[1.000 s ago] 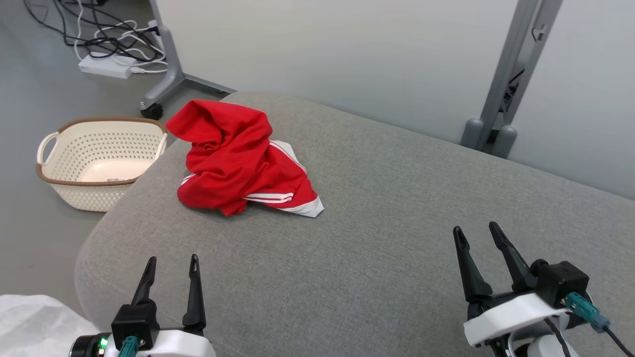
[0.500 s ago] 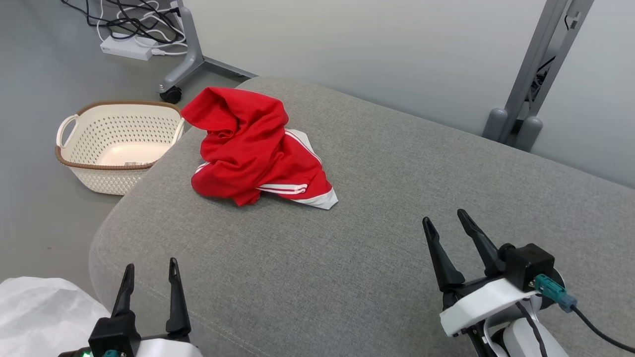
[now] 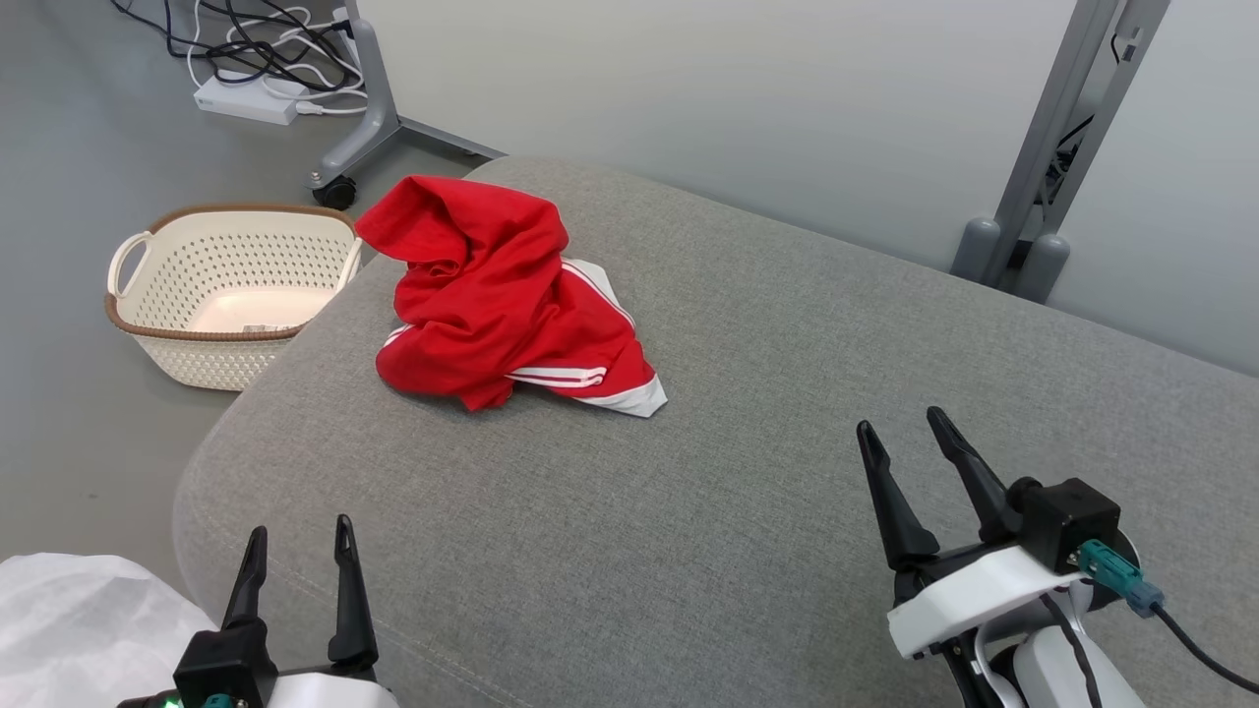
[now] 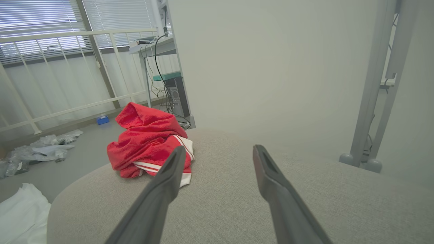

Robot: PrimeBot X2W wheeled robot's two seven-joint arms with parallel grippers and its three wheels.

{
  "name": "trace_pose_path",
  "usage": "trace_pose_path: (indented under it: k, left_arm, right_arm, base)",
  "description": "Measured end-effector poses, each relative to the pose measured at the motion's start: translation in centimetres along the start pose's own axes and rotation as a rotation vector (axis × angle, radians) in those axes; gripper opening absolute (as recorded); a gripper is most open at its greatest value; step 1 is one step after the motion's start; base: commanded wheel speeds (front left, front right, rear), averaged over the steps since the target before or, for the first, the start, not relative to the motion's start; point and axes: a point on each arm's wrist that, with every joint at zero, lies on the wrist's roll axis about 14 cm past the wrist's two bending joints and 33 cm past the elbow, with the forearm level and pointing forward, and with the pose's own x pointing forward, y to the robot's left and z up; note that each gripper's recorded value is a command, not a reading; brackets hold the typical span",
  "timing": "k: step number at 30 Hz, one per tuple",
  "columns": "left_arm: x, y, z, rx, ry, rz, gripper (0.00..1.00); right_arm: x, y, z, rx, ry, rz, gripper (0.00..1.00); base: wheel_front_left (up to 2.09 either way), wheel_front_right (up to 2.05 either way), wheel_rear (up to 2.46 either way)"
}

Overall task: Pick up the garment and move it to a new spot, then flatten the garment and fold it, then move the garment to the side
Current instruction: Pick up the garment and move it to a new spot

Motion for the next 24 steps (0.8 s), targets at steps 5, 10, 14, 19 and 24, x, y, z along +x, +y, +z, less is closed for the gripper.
trace_pose_path:
  k: [5, 10, 14, 19, 24]
  left_arm:
    - [0.4, -0.4, -0.4, -0.009, 0.015, -0.024, 1.0]
    - [3.3, -1.6, 0.0, 0.011, 0.015, -0.074, 1.0]
    - [6.8, -2.6, 1.1, 0.031, -0.005, -0.12, 1.0]
    - [12.2, -4.3, 1.8, 0.046, 0.007, -0.178, 1.0]
    - [16.9, -6.8, -0.5, -0.01, 0.224, -0.208, 1.0]
  right_arm:
    - [-0.2, -1.4, 0.0, -0.03, -0.005, -0.035, 1.0]
    - [0.2, -4.4, 0.1, -0.08, -0.022, -0.075, 1.0]
    - [0.6, -6.2, -0.1, -0.112, -0.028, -0.084, 1.0]
    - [1.6, -8.6, -0.1, -0.142, -0.047, -0.082, 1.0]
    - [1.2, -11.3, -1.4, -0.146, -0.026, -0.113, 1.0]
  base:
    - [0.0, 0.0, 0.0]
    - [0.0, 0.0, 0.0]
    - [0.0, 0.0, 0.0]
    - [0.0, 0.0, 0.0]
    - [0.0, 0.0, 0.0]
